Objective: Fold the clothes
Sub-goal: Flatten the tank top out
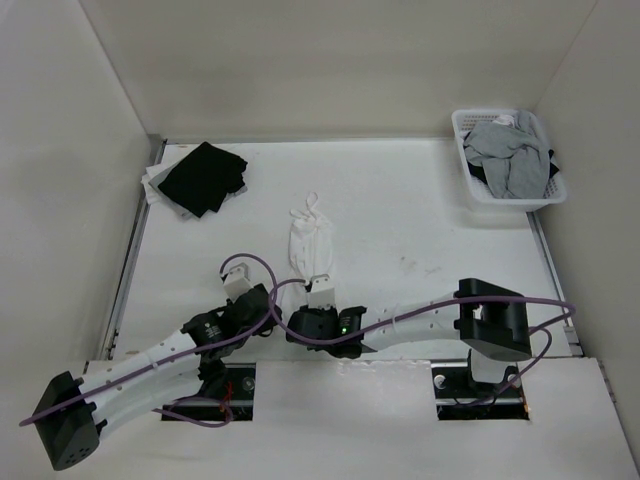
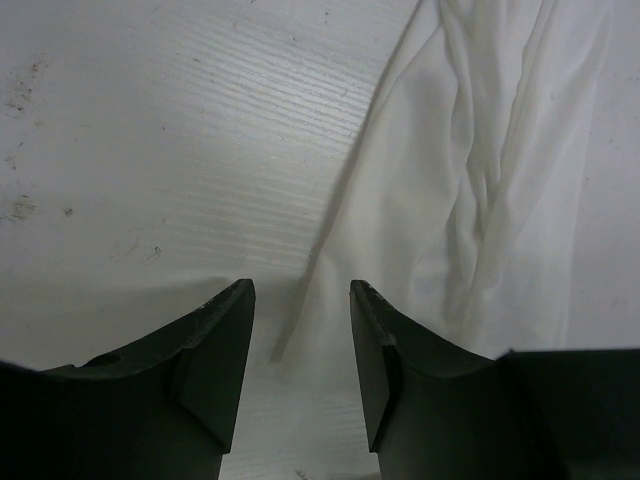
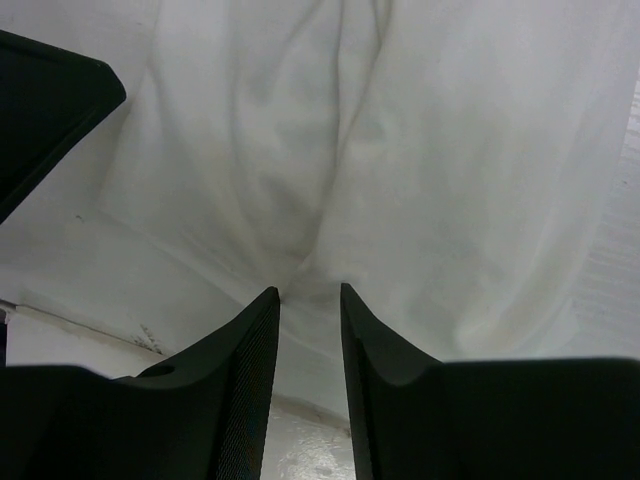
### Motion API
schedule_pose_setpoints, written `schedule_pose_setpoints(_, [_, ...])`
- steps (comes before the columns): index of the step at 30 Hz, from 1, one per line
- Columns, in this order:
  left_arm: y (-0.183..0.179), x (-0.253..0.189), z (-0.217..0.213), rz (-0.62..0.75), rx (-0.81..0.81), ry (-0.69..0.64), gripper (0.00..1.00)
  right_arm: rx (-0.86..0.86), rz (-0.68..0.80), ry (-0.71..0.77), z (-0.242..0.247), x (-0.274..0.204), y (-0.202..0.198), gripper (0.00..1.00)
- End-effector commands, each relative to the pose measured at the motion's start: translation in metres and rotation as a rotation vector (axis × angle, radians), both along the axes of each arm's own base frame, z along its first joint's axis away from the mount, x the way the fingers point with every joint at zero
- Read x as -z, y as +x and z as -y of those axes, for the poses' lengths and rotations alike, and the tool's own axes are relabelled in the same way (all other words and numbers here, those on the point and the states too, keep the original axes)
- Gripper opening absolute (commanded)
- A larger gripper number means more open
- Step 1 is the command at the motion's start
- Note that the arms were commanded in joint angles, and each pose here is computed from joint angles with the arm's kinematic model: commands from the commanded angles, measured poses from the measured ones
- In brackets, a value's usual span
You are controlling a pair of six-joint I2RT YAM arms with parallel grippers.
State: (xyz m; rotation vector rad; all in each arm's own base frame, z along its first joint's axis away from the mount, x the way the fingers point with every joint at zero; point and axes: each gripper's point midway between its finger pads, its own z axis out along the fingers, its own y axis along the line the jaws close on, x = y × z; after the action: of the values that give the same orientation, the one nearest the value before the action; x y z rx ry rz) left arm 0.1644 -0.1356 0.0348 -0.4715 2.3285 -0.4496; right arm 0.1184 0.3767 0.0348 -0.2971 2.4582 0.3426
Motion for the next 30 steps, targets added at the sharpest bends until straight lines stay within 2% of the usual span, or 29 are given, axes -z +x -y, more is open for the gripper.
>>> schedule_pose_setpoints(1, [0.005, -0.016, 0.006, 0.025, -0.017, -0.038, 0.41, -0.001, 0.019, 0.076, -0.021, -0.016, 0.005, 0.36])
schedule_pose_setpoints(7, [0.004, -0.014, 0.006, 0.022, -0.016, -0.037, 0.41, -0.015, -0.003, 0.084, -0.025, -0.01, 0.002, 0.34])
schedule_pose_setpoints(15, [0.003, -0.018, 0.008, 0.023, -0.004, -0.045, 0.39, 0.013, 0.019, 0.099, -0.015, -0.019, 0.006, 0.13])
schedule_pose_setpoints(21, [-0.004, -0.023, 0.013, 0.01, 0.045, -0.027, 0.37, 0.068, 0.069, 0.16, 0.008, -0.052, 0.012, 0.11])
schedule_pose_setpoints(30, [-0.019, -0.025, 0.021, -0.033, 0.11, 0.006, 0.33, 0.16, 0.072, 0.31, 0.066, -0.072, 0.008, 0.07])
